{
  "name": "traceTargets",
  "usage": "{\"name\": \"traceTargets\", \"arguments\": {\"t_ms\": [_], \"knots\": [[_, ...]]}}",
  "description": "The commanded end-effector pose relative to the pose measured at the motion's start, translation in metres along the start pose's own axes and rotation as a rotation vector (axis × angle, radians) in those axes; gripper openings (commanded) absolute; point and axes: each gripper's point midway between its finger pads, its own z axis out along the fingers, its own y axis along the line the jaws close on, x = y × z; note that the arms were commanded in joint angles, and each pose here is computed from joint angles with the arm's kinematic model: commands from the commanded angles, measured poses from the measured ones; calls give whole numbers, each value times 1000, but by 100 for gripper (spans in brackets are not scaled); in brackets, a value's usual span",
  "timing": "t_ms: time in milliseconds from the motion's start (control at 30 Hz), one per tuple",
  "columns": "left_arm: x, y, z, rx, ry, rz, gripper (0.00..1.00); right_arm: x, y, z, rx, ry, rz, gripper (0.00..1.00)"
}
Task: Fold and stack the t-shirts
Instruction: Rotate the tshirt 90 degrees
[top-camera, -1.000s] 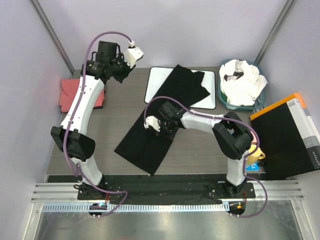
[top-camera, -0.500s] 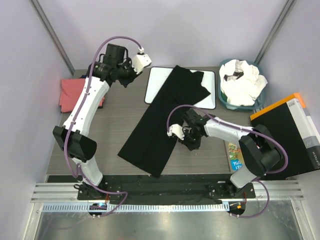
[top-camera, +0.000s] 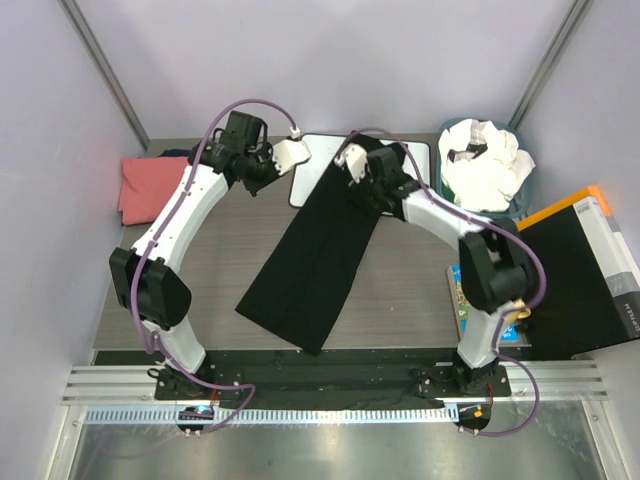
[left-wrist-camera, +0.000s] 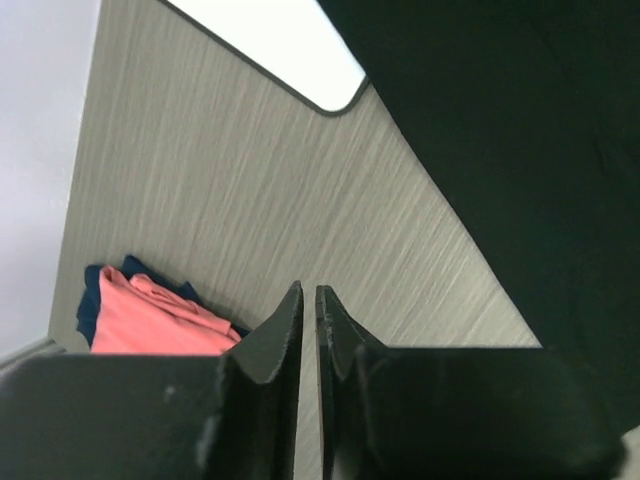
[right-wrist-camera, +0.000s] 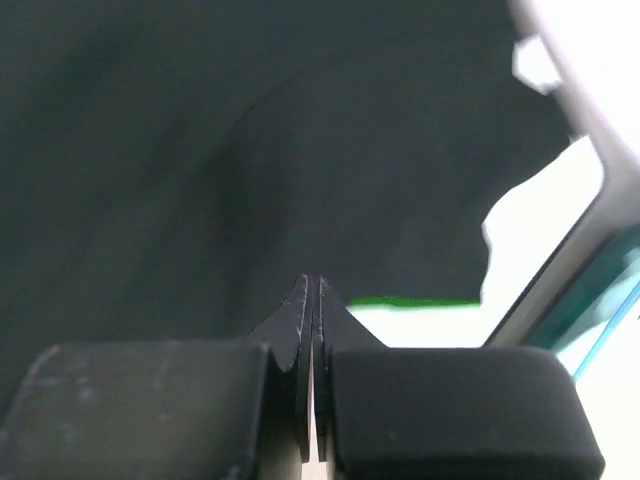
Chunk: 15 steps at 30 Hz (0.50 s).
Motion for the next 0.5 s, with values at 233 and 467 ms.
{"name": "traceTargets", "arguments": {"t_ms": [233, 467], "knots": [[-10, -1, -9, -31, -65, 13, 0, -58, -103, 134, 320, -90, 169, 1], [11, -6, 2, -15, 20, 9, 0, -47, -92, 192, 295, -71, 150, 1]]}}
